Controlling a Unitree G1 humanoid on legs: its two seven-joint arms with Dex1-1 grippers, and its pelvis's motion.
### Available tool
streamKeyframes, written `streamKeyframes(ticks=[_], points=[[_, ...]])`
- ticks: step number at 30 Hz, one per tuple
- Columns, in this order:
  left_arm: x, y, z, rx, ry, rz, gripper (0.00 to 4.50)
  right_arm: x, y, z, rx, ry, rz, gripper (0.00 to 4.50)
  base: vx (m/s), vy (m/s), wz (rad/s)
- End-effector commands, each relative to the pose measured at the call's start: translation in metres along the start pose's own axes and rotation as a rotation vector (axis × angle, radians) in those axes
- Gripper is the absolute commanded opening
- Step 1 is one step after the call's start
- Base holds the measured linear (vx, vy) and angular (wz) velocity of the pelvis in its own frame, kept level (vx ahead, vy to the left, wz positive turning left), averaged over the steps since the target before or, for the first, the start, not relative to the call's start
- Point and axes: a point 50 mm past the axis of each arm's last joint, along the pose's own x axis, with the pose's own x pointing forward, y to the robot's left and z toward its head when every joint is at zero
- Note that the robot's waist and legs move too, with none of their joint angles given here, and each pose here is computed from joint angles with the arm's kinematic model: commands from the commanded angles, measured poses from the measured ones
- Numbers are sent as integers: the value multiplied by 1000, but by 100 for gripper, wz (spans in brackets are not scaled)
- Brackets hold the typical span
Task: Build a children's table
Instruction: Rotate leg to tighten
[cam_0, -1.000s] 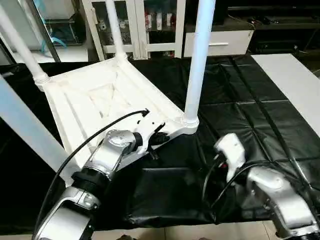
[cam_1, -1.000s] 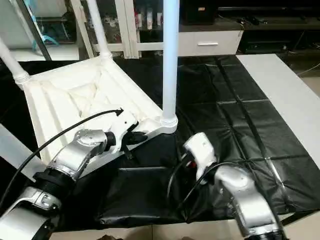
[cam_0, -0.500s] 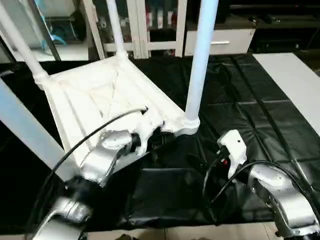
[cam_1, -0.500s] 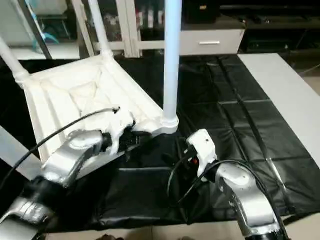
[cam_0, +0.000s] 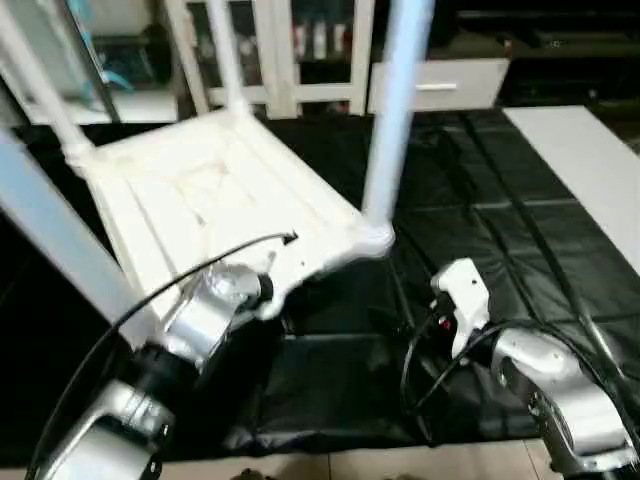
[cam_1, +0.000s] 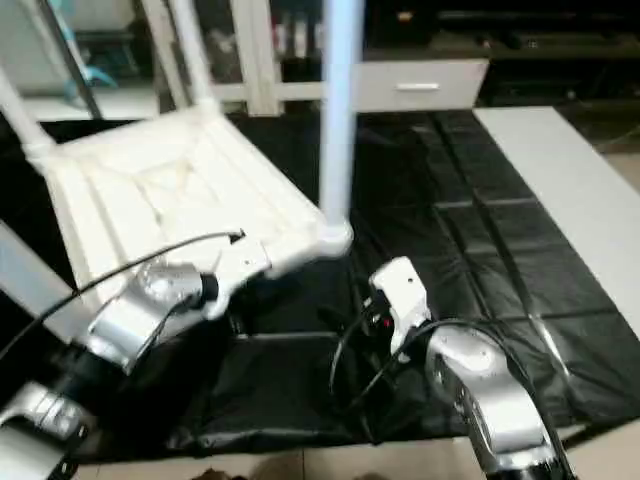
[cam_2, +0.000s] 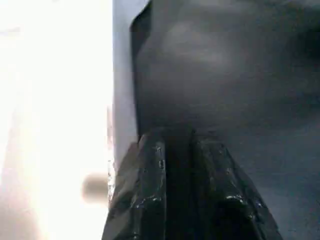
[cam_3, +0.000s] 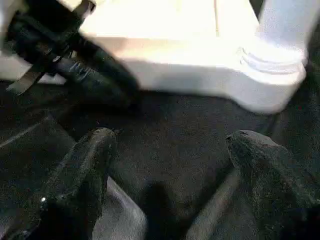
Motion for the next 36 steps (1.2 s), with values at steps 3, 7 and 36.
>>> streamKeyframes(ticks=[3,7,36], points=[[-2,23,0,32,44,204,97,1,2,3,-6,-8,-2,392,0,0,0],[9,21,6,44,18,284,97,2,2,2,-8,-7,-8,392,0,0,0],[-131,-54,-17,-272,-901,664,227,-6,26,4,80,-152,-28,392,0,0,0]])
